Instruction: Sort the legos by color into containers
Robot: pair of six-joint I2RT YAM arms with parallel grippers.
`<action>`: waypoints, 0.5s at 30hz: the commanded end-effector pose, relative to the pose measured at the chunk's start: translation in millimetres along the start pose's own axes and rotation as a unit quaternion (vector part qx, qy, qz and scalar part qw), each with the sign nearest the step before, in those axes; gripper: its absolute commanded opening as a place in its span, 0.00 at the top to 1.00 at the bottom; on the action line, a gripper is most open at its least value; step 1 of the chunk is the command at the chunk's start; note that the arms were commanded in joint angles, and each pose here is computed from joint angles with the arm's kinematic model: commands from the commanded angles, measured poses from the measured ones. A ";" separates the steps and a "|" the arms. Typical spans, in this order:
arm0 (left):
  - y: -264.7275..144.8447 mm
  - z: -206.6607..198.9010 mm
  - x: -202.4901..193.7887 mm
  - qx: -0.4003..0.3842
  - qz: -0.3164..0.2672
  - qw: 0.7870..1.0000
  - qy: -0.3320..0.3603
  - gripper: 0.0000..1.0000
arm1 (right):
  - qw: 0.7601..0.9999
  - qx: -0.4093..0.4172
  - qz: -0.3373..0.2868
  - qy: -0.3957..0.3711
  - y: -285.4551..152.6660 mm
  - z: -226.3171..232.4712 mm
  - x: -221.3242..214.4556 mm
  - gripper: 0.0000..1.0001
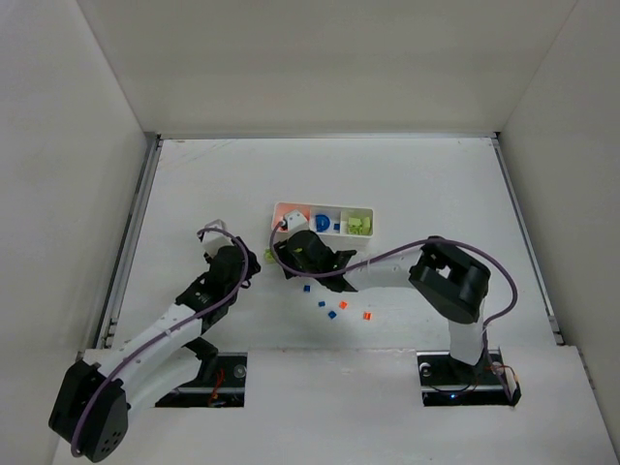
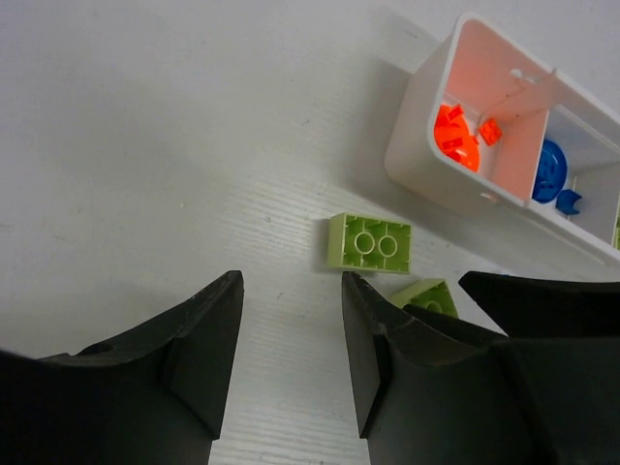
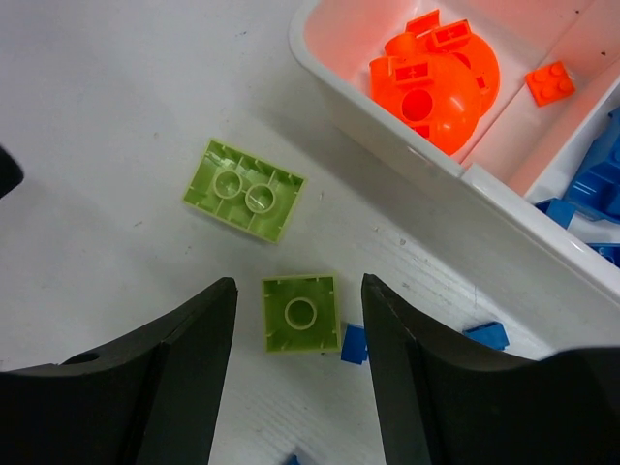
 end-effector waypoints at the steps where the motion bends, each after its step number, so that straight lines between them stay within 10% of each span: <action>1: -3.7 4.6 -14.2 0.000 0.017 1.000 -0.006 0.57 | 1.000 0.003 -0.004 -0.002 5.7 5.8 8.2 0.41; 15: -5.9 -14.5 -19.3 -0.035 0.039 0.998 0.016 0.48 | 0.998 0.031 -0.052 0.033 -26.9 19.8 49.4 0.65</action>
Point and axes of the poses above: each gripper's point midway between its finger pads, its own y axis out along the fingers, its own z axis along the line the jaws close on, x = y × z, the point moved 1 cm from there along -y, back along the fingers, and after that the axes turned 14 degrees about y, right-handed, at the moved point
